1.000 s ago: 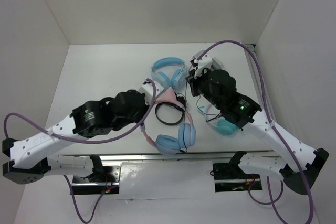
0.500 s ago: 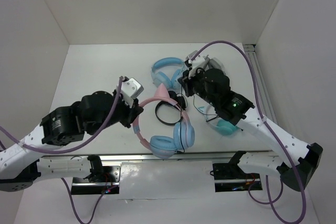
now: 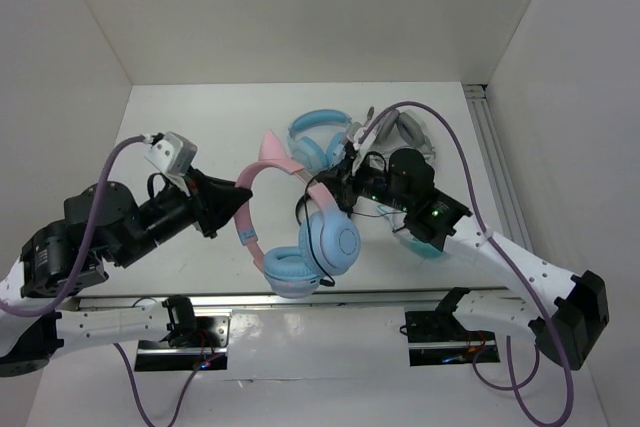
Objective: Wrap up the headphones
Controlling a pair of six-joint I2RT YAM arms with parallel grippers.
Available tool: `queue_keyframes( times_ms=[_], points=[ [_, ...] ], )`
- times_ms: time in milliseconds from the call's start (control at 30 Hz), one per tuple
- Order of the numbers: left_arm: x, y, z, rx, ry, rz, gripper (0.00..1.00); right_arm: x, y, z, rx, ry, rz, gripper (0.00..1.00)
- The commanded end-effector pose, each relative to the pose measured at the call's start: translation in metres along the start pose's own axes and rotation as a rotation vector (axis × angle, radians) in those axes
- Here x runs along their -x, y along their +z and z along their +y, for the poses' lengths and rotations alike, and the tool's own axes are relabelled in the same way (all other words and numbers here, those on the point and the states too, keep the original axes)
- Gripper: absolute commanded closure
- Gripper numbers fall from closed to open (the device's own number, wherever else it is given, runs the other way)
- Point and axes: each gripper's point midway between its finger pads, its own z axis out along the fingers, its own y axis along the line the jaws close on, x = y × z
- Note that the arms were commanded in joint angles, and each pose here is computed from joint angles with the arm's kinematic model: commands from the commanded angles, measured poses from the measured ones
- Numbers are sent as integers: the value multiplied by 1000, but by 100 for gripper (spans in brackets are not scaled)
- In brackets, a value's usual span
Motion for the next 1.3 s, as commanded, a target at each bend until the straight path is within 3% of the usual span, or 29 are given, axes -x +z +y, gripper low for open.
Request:
queue_keyframes(
  times_ms=[0, 33, 467, 700, 1000, 1133, 1267],
  points=[
    [59, -12, -10, -28, -189, -206, 100, 30, 4, 23, 140, -5, -162, 90],
    [60, -12, -5, 2, -223, -218, 100, 22, 6, 26, 161, 6, -153, 85],
    [84, -30, 41, 240, -506, -380, 100, -22, 15, 52, 312, 113, -202, 76],
    [85, -32, 67, 385, -655, -487, 100, -37, 6, 99, 416, 130, -206, 76],
    [93, -32, 85, 532, -664, -553, 100, -49, -8, 148, 474, 92, -194, 76],
    [94, -35, 96, 624, -621, -566, 100, -45, -17, 172, 519, 102, -215, 85],
    [90, -44, 111, 727, -596, -603, 100, -46, -30, 197, 575, 107, -225, 85]
  ],
)
